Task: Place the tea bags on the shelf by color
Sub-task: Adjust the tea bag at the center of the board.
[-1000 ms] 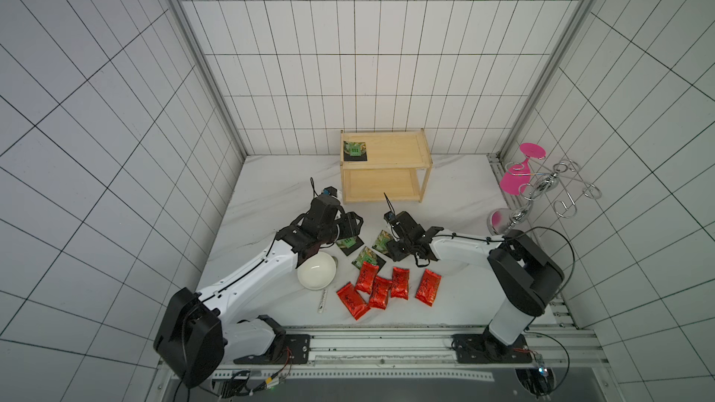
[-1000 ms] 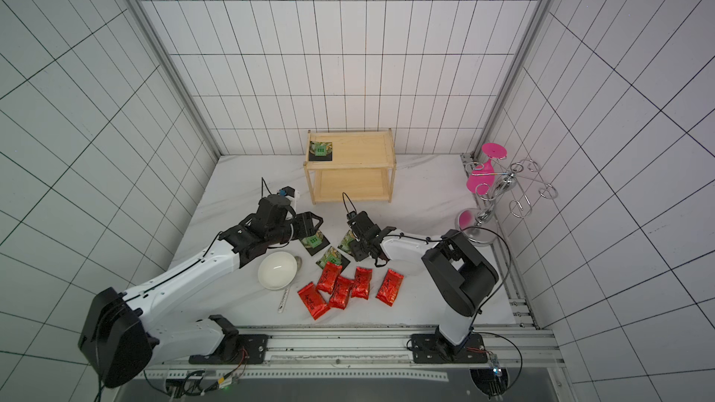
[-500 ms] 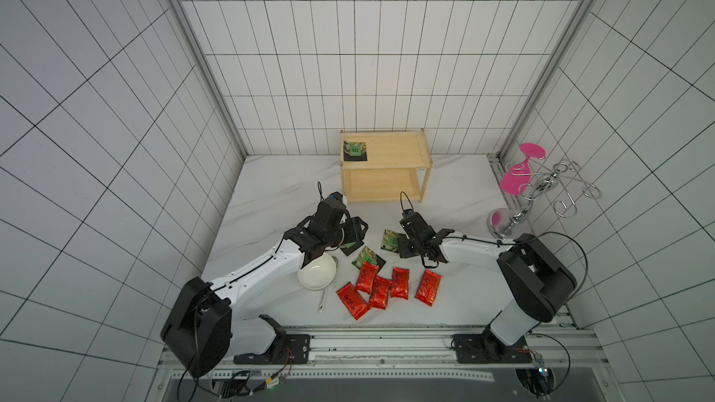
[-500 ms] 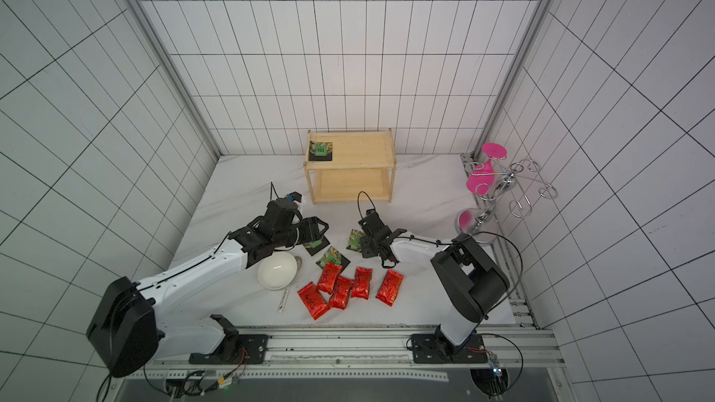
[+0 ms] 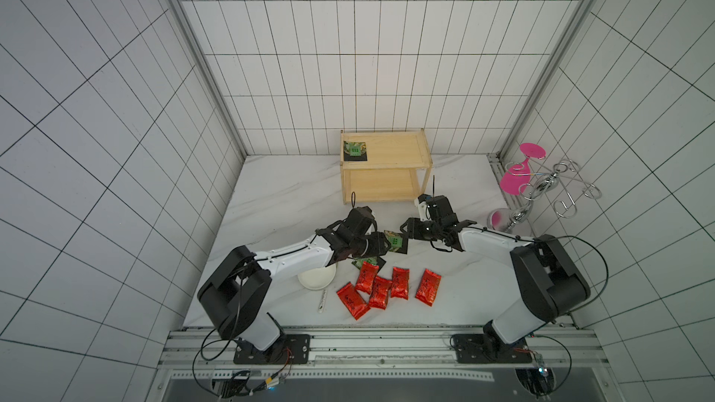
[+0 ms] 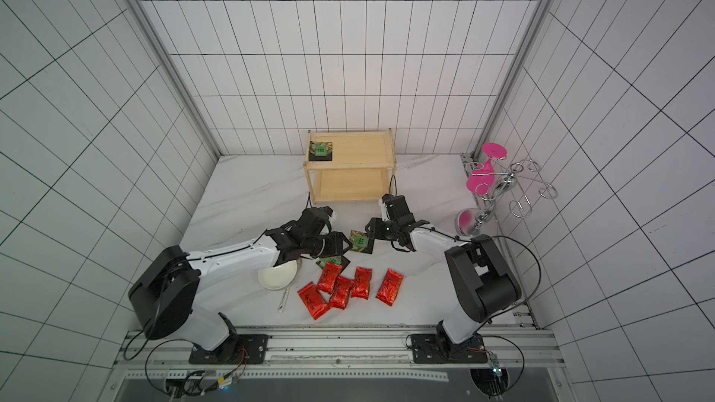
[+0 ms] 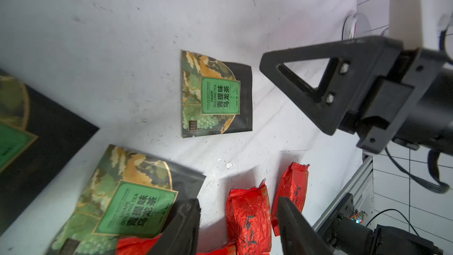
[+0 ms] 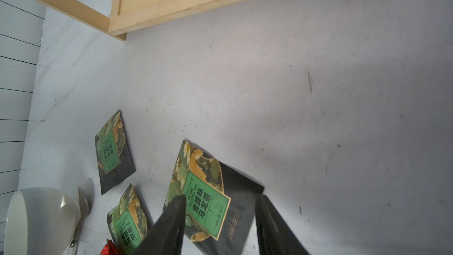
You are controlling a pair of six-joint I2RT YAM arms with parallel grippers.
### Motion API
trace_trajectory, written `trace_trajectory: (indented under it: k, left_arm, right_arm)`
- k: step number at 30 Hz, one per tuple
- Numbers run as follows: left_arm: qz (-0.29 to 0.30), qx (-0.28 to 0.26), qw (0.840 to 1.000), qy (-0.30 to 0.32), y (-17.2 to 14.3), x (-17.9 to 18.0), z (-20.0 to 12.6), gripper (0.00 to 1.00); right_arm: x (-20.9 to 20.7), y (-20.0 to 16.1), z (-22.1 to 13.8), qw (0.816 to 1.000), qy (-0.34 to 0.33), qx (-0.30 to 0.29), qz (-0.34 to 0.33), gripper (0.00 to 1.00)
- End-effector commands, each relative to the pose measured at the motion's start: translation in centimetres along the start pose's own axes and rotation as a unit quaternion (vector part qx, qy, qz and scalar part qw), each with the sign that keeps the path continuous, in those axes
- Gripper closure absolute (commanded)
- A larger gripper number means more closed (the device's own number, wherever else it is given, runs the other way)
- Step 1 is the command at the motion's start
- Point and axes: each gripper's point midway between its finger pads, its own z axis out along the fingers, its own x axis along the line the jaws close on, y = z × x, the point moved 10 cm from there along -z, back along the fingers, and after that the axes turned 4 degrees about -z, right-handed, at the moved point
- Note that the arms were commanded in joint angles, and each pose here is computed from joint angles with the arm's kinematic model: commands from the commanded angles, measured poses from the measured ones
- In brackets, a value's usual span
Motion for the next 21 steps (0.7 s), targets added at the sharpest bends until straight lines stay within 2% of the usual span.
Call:
trace_trajectory:
  k: [1, 10, 15, 21]
  left_arm:
    - [0.002, 0.011, 1.0, -0.023, 0.8, -1.3, 1.4, 0.48]
    - [-0.007, 0.029, 1.0, 0.009, 1.6, -0.6, 4.6, 0.49]
    - [-0.021, 0.022, 0.999, 0.027, 2.1, 1.1, 5.1, 0.49]
    - [-0.027, 0.029, 0.999, 0.027, 2.1, 1.3, 6.3, 0.49]
  right_arm:
    - [-0.1, 1.0, 0.7, 0.999, 0.04, 0.0, 0.001, 0.55]
    - [-1.0, 1.0, 0.9, 0.999, 0.046, 0.002, 0.014, 0.58]
    - [-1.1, 1.2, 0.9, 0.999, 0.044, 0.004, 0.014, 0.59]
    - [-1.7, 1.0, 1.9, 0.999, 0.046, 0.016, 0.022, 0.59]
